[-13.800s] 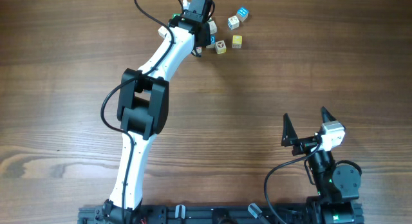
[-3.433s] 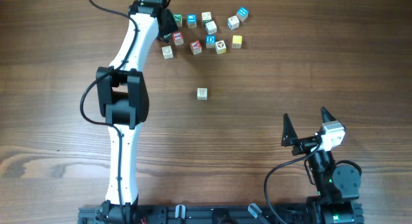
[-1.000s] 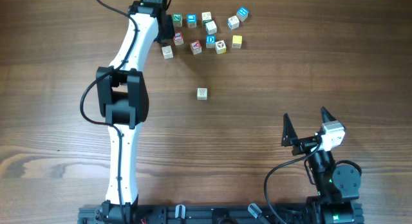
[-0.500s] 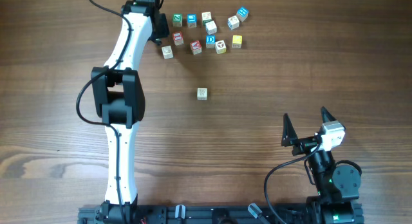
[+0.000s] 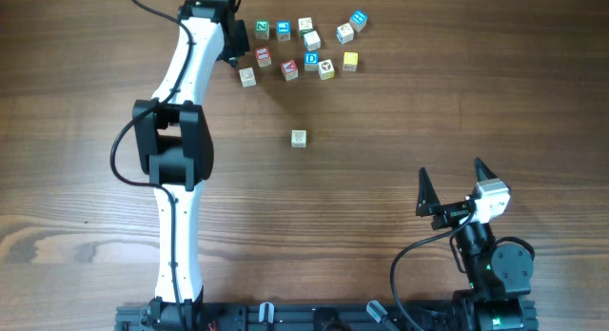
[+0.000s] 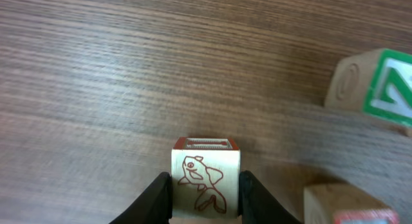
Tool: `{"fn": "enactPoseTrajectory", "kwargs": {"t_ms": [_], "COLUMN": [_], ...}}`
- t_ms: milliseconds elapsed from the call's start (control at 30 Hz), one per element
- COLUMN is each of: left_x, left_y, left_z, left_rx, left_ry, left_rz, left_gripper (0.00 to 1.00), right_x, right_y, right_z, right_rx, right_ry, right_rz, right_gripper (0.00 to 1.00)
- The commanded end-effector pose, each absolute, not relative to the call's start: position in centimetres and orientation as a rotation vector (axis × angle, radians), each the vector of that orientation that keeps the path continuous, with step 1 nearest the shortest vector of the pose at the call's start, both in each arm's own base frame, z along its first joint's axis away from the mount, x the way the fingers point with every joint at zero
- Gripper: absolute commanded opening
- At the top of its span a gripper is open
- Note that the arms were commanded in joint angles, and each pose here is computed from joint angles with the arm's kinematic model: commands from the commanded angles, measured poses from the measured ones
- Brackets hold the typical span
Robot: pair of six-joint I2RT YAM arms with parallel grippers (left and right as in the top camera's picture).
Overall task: Form a tower
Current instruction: 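Close the left gripper on the fish block and lift it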
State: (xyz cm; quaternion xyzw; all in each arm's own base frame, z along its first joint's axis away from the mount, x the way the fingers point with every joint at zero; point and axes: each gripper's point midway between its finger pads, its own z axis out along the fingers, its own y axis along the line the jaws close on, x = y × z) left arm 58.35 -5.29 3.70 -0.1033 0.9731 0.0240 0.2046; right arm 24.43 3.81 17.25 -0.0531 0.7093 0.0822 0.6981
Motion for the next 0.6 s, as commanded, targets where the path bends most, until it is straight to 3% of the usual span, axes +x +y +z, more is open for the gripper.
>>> {"fn": "enactPoseTrajectory", "kwargs": {"t_ms": [0, 33, 367, 567], "left_x": [57.9, 56.9, 49.6, 45.2], "left_y": [-5.2, -5.3, -7.9, -10.4], "left_z": [12.1, 14.8, 22.7, 22.6], "left_rx": [-0.277, -0.273, -0.220, -0.182], "left_ry": [2.607, 2.591, 2.668, 2.813], "left_rz": [0.022, 0.000, -0.249, -0.361], "left_gripper": [0.28, 0.25, 0.26, 0.26], "right_x": [24.5, 24.5, 24.5, 24.5], "right_y": [3.4, 3.4, 3.4, 3.4], "right_z": [17.4, 17.4, 17.4, 17.4], "right_rx": [-0.090, -0.089, -0.090, -0.090], "right_ry": [1.574, 1.574, 1.574, 1.574], "right_rz": [0.175, 0.175, 0.175, 0.175], "right_gripper": [1.00, 1.00, 1.00, 1.00]}}
